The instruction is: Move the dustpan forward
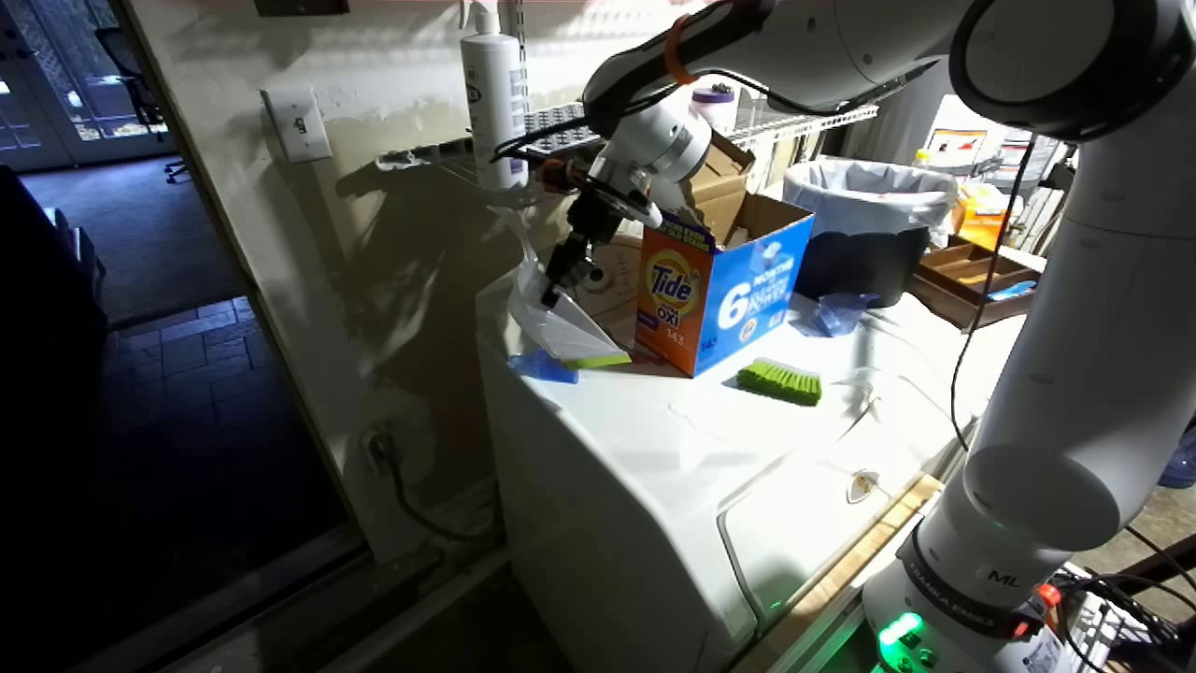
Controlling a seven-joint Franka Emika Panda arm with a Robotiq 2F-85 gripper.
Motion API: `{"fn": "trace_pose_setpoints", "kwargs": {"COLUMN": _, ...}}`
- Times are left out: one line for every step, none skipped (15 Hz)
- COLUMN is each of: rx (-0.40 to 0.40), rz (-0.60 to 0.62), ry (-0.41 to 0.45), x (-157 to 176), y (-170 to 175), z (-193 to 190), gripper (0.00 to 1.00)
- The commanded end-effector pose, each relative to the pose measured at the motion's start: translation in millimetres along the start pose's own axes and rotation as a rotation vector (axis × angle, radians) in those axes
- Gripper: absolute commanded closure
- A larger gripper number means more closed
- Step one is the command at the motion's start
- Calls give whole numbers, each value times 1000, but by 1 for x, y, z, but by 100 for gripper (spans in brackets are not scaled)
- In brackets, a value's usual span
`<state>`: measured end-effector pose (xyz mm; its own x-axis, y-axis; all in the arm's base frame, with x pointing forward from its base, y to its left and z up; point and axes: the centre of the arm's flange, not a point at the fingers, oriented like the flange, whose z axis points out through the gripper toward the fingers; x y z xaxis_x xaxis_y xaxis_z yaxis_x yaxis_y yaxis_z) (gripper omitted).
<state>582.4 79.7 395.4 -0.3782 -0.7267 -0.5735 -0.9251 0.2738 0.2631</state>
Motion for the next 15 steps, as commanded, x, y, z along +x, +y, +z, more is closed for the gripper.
{"fn": "trace_pose_setpoints", "kwargs": {"rx": 4, "rz": 44, "ry": -43, "x": 0, "y": 0, "z": -7, "gripper": 98}}
{"fn": "trace_pose_setpoints", "kwargs": {"rx": 1, "rz": 50, "ry": -43, "x": 1, "y": -1, "z": -6, "gripper": 98}}
{"fn": "trace_pose_setpoints", "kwargs": {"rx": 0, "rz": 53, "ry": -45, "x": 1, "y": -2, "z": -6, "gripper": 98}}
{"fn": "trace_pose_setpoints", "kwargs": {"rx": -2, "rz": 57, "ry": -46, "x": 0, "y": -2, "z": -5, "gripper": 98}}
{"fn": "trace_pose_setpoints", "kwargs": {"rx": -4, "rz": 59, "ry": -46, "x": 0, "y": -3, "z": -4, "gripper": 98}}
{"fn": "trace_pose_setpoints", "kwargs": {"rx": -7, "rz": 61, "ry": -46, "x": -1, "y": -3, "z": -3, "gripper": 98}}
{"fn": "trace_pose_setpoints", "kwargs": {"rx": -9, "rz": 61, "ry": -46, "x": -1, "y": -3, "z": -2, "gripper": 98}}
{"fn": "trace_pose_setpoints", "kwargs": {"rx": -8, "rz": 64, "ry": -45, "x": -1, "y": -4, "z": -2, "gripper": 98}}
{"fn": "trace_pose_setpoints", "kwargs": {"rx": -14, "rz": 64, "ry": -41, "x": -1, "y": -4, "z": 0, "gripper": 98}}
{"fn": "trace_pose_setpoints", "kwargs": {"rx": -21, "rz": 65, "ry": -38, "x": -2, "y": -5, "z": 1, "gripper": 98}}
{"fn": "trace_pose_setpoints", "kwargs": {"rx": -25, "rz": 64, "ry": -35, "x": -2, "y": -5, "z": 3, "gripper": 98}}
{"fn": "trace_pose_setpoints", "kwargs": {"rx": -25, "rz": 63, "ry": -35, "x": -3, "y": -5, "z": 4, "gripper": 98}}
{"fn": "trace_pose_setpoints", "kwargs": {"rx": -27, "rz": 61, "ry": -36, "x": -3, "y": -5, "z": 5, "gripper": 98}}
{"fn": "trace_pose_setpoints", "kwargs": {"rx": -28, "rz": 56, "ry": -35, "x": -4, "y": -5, "z": 6, "gripper": 98}}
{"fn": "trace_pose_setpoints", "kwargs": {"rx": -29, "rz": 55, "ry": -35, "x": -4, "y": -5, "z": 7, "gripper": 98}}
